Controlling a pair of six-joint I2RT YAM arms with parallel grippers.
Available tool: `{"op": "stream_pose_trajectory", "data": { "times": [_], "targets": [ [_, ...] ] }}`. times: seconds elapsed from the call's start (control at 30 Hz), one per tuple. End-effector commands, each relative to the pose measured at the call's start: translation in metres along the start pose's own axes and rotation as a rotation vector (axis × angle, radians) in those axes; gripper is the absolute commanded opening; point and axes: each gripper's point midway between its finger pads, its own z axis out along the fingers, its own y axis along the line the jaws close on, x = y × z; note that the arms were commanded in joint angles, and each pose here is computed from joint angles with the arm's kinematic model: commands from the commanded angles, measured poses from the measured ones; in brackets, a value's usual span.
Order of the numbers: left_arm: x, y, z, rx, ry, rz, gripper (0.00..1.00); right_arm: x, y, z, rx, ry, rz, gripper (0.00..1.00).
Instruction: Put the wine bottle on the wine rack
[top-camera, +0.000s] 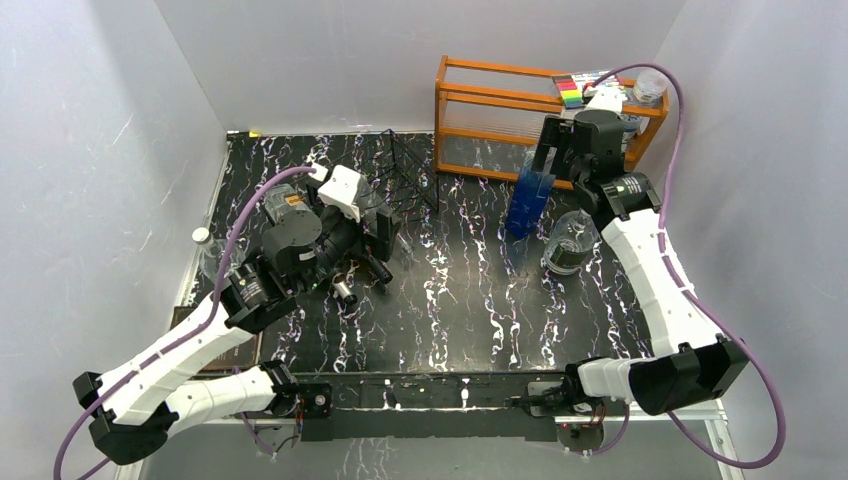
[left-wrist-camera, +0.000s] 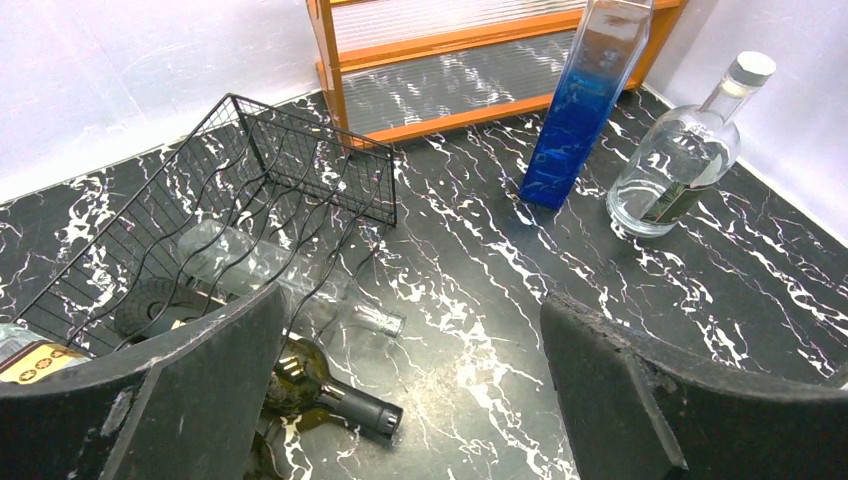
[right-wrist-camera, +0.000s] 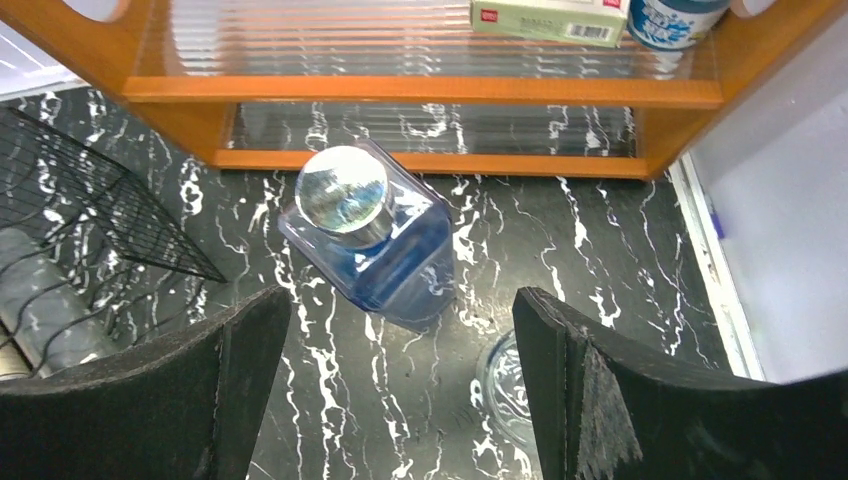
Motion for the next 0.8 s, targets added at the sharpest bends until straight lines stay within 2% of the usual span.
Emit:
{"op": "stream_pose_trajectory", "data": {
  "times": [0.0, 0.1, 0.23, 0.37, 0.57, 0.77],
  "targets": [
    [-0.004, -0.004, 0.002, 0.025, -0.028, 0.002, 0.98, -0.047, 0.017, -0.001, -0.068, -0.128, 0.032, 0.92],
    [-0.001, -0.006, 0.005, 0.029, -0.014, 0.006, 0.98, -0.05, 0.015, 0.014, -0.02, -0.12, 0.024, 0.88],
    [0.003, -0.006, 0.007, 0.027, 0.005, 0.008, 0.98, -0.045, 0.018, 0.032, -0.003, -0.082, 0.001, 0.75],
    [0.007, -0.006, 0.007, 0.025, 0.018, 0.005, 0.98, -0.039, 0.021, 0.034, -0.025, -0.064, -0.019, 0.6],
    [0.012, -0.007, 0.009, 0.025, 0.026, 0.006, 0.98, -0.03, 0.021, 0.032, -0.043, -0.04, -0.055, 0.47],
    [0.014, -0.008, 0.012, 0.026, 0.032, 0.013, 0.98, -0.024, 0.021, 0.031, -0.049, -0.011, -0.075, 0.22]
  ]
}}
